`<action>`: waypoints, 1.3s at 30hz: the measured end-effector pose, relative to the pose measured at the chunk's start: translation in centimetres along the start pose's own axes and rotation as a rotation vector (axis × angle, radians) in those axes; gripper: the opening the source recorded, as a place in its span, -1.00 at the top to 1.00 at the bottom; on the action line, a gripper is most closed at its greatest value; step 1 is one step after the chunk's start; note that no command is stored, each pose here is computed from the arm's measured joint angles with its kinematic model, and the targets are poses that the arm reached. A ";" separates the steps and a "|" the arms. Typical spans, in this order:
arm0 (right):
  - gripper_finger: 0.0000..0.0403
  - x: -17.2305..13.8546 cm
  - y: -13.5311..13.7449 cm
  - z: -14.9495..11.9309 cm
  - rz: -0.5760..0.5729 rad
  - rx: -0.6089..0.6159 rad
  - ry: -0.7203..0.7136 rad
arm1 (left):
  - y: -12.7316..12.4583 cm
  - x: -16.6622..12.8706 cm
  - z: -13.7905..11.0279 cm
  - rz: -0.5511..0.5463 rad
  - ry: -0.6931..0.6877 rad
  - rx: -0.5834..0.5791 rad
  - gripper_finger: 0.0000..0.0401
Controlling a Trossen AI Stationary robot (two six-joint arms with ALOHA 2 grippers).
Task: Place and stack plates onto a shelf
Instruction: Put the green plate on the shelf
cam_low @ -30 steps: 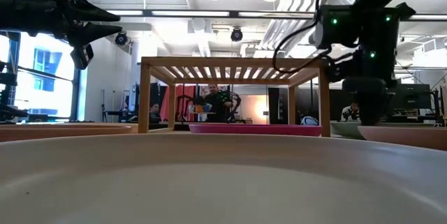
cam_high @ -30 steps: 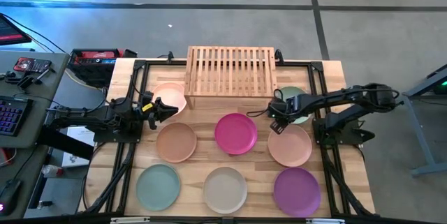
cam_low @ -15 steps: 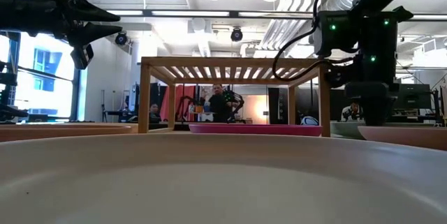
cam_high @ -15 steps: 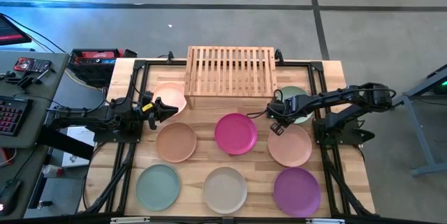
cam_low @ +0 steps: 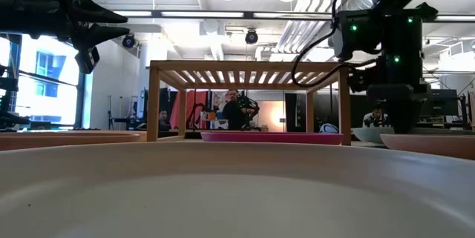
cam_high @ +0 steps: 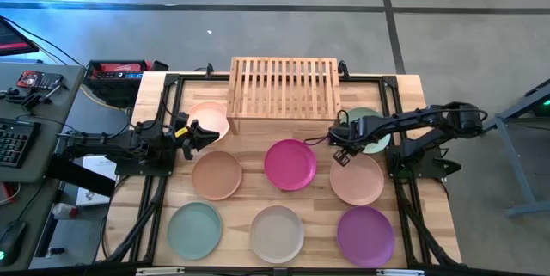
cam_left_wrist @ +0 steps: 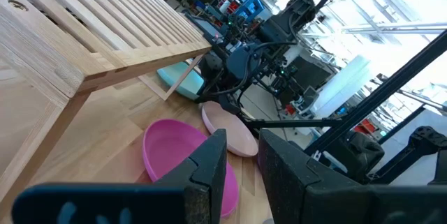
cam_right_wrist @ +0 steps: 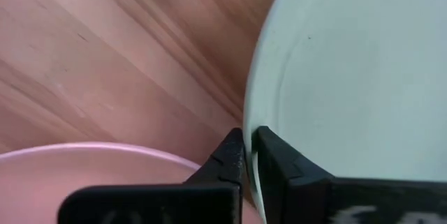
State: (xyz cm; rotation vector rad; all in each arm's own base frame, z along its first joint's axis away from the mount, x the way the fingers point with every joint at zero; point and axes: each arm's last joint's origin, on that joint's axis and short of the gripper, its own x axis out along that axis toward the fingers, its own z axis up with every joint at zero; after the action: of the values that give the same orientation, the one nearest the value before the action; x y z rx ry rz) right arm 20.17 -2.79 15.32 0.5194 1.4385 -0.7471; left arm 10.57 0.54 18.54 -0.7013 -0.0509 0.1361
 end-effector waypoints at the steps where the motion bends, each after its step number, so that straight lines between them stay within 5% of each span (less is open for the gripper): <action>1: 0.99 -0.3 0.1 0.2 0.001 0.002 -0.001 | 0.0 0.0 0.0 0.000 0.000 0.000 0.63; 19: 1.00 -5.2 0.5 2.0 -0.039 0.067 -0.021 | 0.0 0.0 0.0 0.000 0.000 0.000 0.63; 39: 1.00 -12.7 -0.2 2.5 -0.223 0.119 -0.108 | 0.2 0.0 -0.2 0.017 0.021 0.003 0.63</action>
State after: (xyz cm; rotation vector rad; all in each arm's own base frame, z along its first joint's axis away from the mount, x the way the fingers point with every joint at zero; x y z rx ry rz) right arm 22.06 -2.95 28.16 0.4067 1.3703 -1.0281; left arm 10.57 0.53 18.28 -0.7002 -0.0249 0.1452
